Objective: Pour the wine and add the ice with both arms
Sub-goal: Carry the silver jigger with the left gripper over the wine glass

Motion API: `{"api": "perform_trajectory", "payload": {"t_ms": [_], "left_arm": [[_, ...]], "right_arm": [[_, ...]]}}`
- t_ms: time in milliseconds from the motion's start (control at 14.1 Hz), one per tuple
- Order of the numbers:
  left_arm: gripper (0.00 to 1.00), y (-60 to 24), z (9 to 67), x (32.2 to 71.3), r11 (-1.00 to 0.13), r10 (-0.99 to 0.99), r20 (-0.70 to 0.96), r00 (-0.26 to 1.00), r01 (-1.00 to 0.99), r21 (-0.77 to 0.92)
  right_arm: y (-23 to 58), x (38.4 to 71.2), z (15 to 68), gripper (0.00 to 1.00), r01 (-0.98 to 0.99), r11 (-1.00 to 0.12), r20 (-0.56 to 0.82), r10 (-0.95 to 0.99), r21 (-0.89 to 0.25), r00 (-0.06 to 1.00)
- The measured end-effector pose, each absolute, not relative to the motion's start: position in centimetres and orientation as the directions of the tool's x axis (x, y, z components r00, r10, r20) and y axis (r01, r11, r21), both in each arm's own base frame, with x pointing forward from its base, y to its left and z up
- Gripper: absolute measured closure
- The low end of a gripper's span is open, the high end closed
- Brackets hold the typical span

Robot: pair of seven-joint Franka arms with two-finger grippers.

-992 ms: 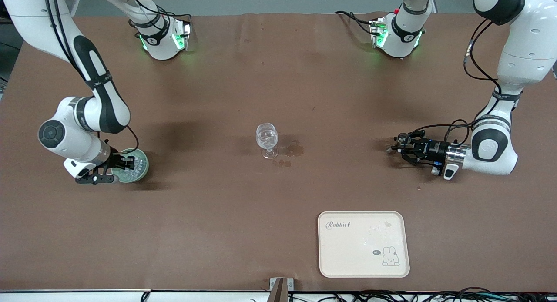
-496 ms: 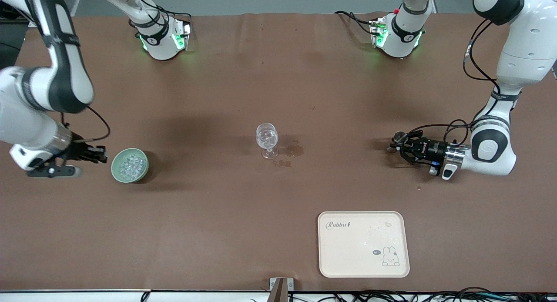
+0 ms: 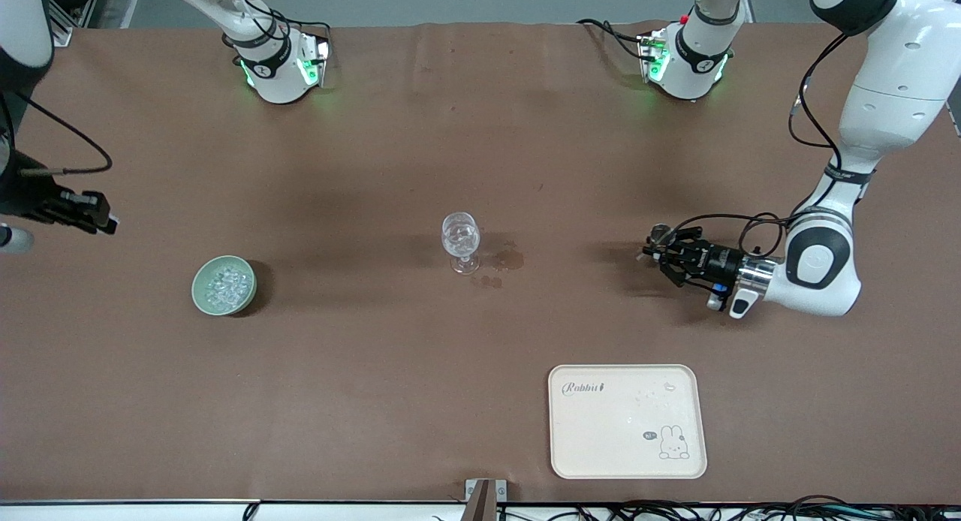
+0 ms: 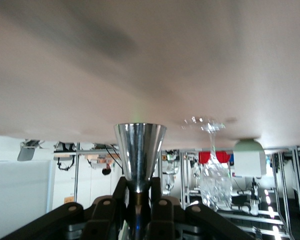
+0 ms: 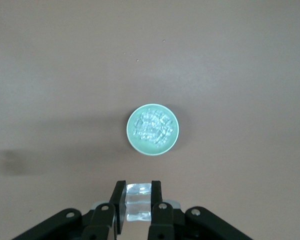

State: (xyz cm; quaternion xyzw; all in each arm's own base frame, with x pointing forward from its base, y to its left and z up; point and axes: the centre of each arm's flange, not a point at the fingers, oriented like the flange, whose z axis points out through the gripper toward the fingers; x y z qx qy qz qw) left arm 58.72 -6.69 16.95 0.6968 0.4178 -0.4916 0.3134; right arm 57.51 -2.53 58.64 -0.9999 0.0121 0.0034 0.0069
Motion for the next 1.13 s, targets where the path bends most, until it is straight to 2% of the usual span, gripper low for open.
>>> {"api": "perform_trajectory", "payload": {"t_ms": [354,1133], "left_arm": [[0.78,-15.0,21.7,60.3,-0.404,0.287,-0.950,0.124,0.915,-0.002],[0.78,-31.0,30.1,59.0,-0.269,0.424,-0.902,0.075,0.962,-0.046]], "right_arm": [[0.9,54.7,60.8,0.76,0.021,-1.000,-0.013,0.021,-0.015,1.000],[0.2,54.7,60.6,0.76,0.008,-1.000,-0.006,0.008,-0.014,1.000]]}}
